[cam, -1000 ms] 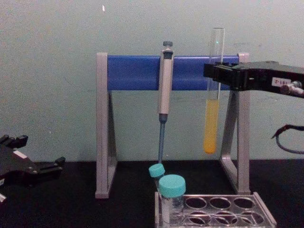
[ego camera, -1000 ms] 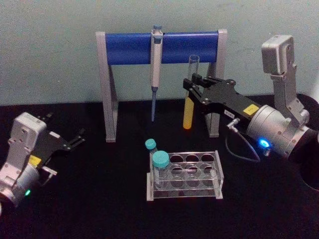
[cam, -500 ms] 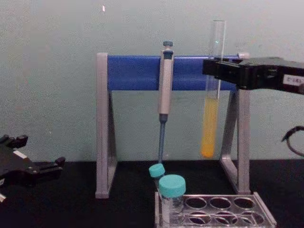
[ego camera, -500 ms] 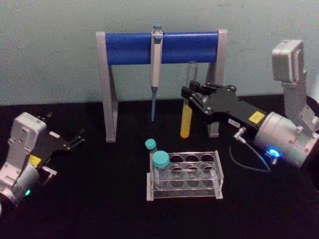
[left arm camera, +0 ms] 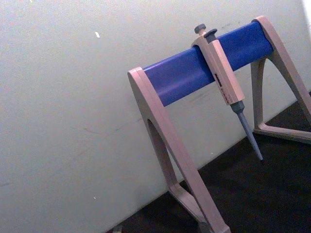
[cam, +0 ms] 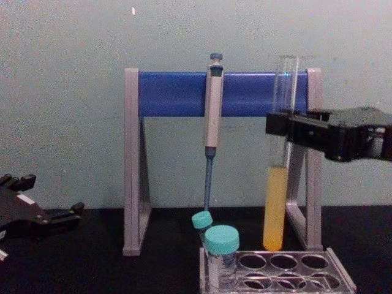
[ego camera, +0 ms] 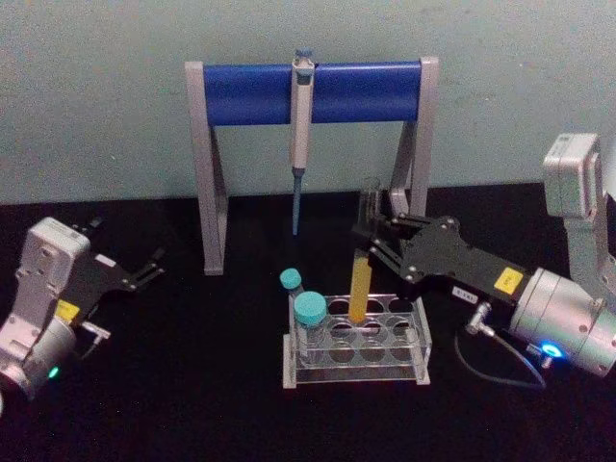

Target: Pick up the test tube from the test tube rack, shake it, then place it back into the test tube rack.

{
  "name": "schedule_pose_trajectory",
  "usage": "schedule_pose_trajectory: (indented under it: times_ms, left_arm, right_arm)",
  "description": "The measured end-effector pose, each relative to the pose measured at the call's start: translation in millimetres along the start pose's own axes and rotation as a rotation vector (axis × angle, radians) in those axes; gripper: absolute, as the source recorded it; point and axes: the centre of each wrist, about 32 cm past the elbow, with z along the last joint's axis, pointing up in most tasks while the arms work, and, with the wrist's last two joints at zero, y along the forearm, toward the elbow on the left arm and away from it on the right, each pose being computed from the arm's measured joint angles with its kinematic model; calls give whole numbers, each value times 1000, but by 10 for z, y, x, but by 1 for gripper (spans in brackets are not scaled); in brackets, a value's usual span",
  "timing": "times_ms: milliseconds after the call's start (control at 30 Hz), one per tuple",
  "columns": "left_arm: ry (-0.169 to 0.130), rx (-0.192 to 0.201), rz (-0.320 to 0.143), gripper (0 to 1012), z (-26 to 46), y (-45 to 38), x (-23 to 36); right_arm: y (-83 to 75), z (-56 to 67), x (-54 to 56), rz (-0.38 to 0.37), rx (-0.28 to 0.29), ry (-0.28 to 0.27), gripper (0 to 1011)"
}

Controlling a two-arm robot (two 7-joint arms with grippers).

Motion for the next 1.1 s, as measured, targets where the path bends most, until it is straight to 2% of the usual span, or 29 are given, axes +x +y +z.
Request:
schedule_pose_trajectory:
  times_ms: [200,433,1100]
  left_arm:
    - [0,0,0,1001,0,0,0]
    - [0,0,0,1001,0,0,0]
    - [0,0,0,1001,0,0,0]
  right_arm:
    - [-31,-78,-9,2,-13,7,221]
    - [5,-159,1,2,-14,20,221]
    - [117,-277,38,-4,-28,30,221]
